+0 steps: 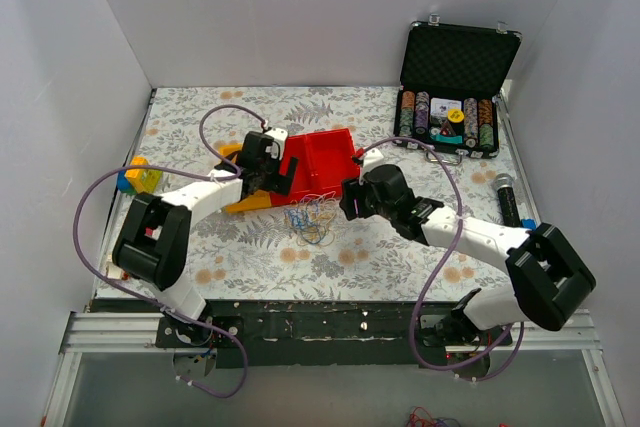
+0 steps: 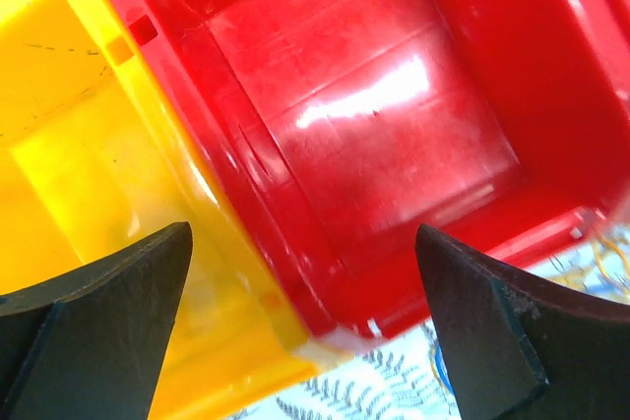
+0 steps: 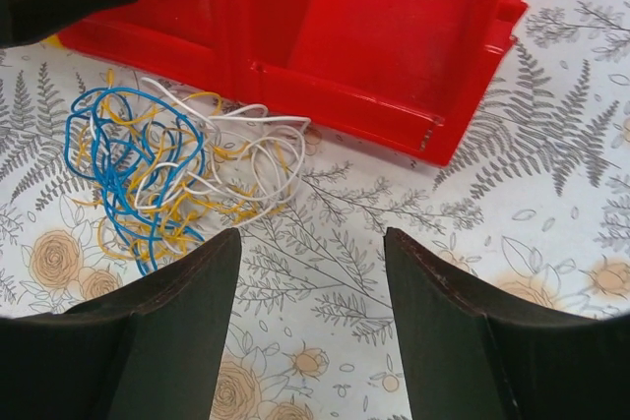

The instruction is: Untangle the cables

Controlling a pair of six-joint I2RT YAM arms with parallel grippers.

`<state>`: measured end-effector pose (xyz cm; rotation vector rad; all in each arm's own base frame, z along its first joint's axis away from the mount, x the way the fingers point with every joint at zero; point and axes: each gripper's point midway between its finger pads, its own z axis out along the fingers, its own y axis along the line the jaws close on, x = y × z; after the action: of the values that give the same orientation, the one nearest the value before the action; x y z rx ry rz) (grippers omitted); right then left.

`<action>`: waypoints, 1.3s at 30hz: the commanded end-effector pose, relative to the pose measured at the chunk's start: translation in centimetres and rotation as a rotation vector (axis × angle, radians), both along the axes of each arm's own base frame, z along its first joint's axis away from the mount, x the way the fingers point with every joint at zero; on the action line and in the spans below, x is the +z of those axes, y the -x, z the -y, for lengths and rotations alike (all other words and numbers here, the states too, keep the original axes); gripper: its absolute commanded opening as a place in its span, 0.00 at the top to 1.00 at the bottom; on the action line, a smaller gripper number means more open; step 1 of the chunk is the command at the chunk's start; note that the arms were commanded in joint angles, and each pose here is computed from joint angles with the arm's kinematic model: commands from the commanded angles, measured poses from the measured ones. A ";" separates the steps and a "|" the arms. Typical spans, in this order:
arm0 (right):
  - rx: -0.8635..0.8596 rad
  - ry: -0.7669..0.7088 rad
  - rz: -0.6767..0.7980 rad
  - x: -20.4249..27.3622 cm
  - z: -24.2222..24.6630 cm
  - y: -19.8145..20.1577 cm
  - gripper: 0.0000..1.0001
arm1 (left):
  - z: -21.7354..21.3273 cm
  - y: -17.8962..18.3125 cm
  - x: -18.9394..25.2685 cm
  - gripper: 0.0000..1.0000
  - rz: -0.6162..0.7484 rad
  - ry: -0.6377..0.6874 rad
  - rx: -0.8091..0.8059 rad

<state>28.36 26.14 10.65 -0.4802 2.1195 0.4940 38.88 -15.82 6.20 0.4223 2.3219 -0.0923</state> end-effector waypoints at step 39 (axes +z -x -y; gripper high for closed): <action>0.259 0.085 -0.226 -7.1 -0.4 12.6 0.60 | 1.4 6.0 11.5 0.13 0.137 0.057 -0.257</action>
<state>17.65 28.45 3.21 -0.7816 2.2894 0.6218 34.34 -15.56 16.89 0.5603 2.1647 -0.1746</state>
